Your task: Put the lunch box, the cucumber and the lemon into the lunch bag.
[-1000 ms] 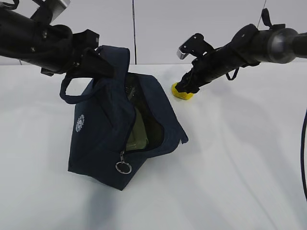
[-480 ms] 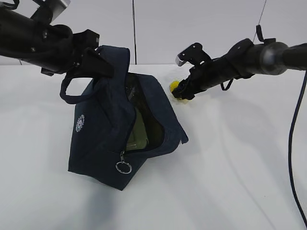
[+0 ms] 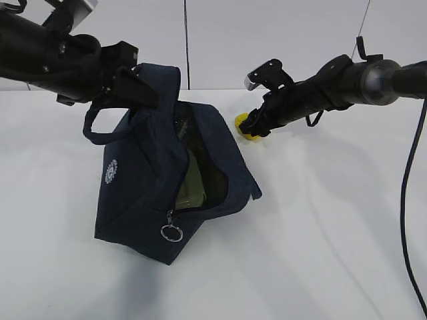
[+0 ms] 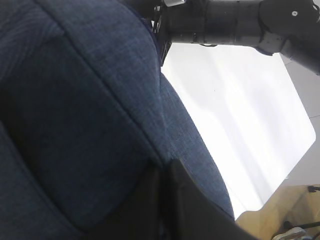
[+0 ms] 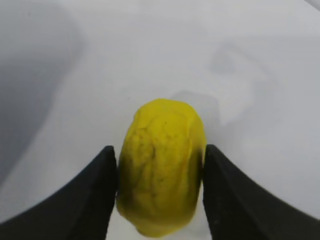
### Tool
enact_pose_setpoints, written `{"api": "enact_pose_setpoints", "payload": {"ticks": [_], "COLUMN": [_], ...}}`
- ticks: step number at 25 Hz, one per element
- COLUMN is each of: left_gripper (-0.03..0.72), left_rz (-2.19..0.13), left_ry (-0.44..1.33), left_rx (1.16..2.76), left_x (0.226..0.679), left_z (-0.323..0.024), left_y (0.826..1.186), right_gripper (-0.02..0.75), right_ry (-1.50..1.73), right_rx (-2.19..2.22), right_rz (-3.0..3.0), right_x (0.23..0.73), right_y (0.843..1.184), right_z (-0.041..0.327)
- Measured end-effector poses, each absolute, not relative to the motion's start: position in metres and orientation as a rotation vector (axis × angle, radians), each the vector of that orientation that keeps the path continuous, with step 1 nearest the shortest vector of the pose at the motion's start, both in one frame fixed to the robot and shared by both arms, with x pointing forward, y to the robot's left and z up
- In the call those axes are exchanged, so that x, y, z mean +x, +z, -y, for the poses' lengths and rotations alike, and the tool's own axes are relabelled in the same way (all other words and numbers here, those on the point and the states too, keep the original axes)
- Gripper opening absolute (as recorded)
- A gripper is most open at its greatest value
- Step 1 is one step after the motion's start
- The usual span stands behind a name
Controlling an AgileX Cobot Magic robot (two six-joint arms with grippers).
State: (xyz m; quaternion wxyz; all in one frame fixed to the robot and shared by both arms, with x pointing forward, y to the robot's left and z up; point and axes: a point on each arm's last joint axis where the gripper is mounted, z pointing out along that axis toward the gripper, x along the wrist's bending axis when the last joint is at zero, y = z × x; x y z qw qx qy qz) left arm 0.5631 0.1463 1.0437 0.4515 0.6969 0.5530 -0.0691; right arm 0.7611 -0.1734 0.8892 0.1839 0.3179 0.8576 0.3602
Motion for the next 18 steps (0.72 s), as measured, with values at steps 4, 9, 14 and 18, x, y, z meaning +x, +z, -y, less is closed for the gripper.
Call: {"api": "enact_pose_setpoints", "payload": {"ticks": [4, 9, 14, 18], "left_gripper": [-0.008, -0.008, -0.008, -0.008], "left_rz": [-1.366, -1.366, -1.366, -1.366], "left_ry": [-0.171, -0.171, -0.171, -0.171], "left_rx": [1.722, 1.722, 1.722, 1.722], "left_x": [0.5631, 0.5631, 0.5631, 0.5631], "left_z": [-0.1463, -0.1463, -0.1463, -0.1463], "left_y": [1.0437, 1.0437, 1.0437, 1.0437], "right_gripper": [0.375, 0.361, 0.358, 0.347], "right_ry": [1.017, 1.018, 1.018, 1.018], "right_rx": [0.898, 0.900, 0.900, 0.900], "right_rz": [-2.416, -2.414, -2.414, -2.414], "right_x": [0.7612, 0.7613, 0.7613, 0.7613], "right_y": [0.8893, 0.8894, 0.8894, 0.8894], "right_z": [0.1734, 0.1734, 0.1734, 0.1734]}}
